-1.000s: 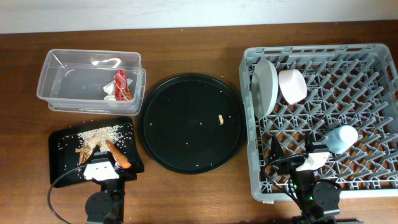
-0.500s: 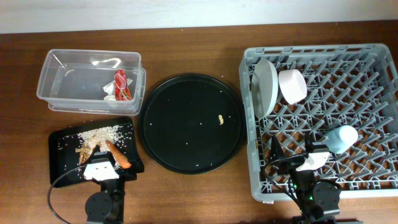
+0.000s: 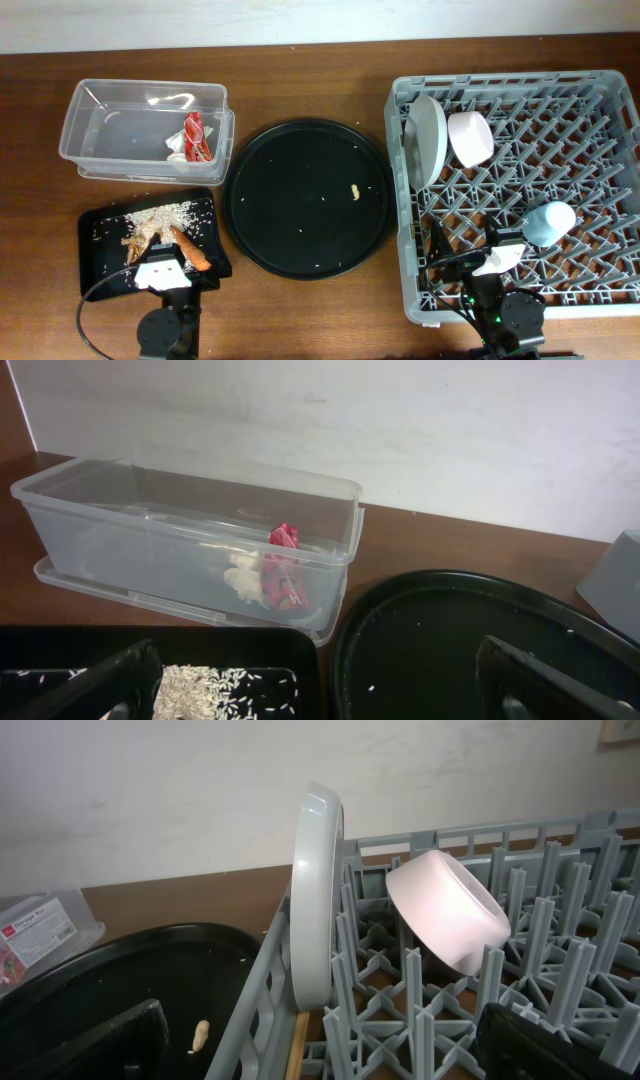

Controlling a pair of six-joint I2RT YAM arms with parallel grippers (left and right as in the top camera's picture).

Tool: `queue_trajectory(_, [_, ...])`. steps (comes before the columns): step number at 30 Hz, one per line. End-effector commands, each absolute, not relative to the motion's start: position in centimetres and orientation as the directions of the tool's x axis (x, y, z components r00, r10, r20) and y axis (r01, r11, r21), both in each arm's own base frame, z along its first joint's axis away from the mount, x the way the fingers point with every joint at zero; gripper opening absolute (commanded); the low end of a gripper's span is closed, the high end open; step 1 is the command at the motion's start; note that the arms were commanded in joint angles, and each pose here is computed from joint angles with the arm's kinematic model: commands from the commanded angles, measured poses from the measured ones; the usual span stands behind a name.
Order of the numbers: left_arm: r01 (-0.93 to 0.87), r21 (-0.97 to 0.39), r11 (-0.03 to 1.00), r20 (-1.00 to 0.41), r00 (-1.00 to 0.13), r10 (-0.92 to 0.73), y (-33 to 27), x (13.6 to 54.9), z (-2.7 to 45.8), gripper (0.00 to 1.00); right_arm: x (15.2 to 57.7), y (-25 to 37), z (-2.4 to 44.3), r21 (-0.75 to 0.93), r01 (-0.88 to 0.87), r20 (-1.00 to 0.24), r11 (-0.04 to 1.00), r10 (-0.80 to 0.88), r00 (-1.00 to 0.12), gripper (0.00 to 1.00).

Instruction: Sort waste into correct bins and load items into the dishwasher rack

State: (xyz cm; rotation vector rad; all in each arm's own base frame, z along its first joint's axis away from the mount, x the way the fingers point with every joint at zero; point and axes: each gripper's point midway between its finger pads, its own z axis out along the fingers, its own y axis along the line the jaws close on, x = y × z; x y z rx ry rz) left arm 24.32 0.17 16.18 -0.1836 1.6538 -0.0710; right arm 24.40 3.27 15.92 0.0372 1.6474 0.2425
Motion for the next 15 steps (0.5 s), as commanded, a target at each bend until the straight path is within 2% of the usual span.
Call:
queue_trajectory(1, [-0.07,-0.145,0.987,-0.986,-0.078,-0.151,0.11,24.34,16.0,0.99,24.36,3.51,15.69,0.18,-0.132,-0.981,0.975,0.168,-0.098,0.98])
queue_trajectory(15, [-0.07,-0.145,0.987,-0.986,-0.078,-0.151,0.11,24.34,16.0,1.0,24.43,3.01,15.69,0.18,-0.112,-0.981,0.977,0.17,-0.094,0.98])
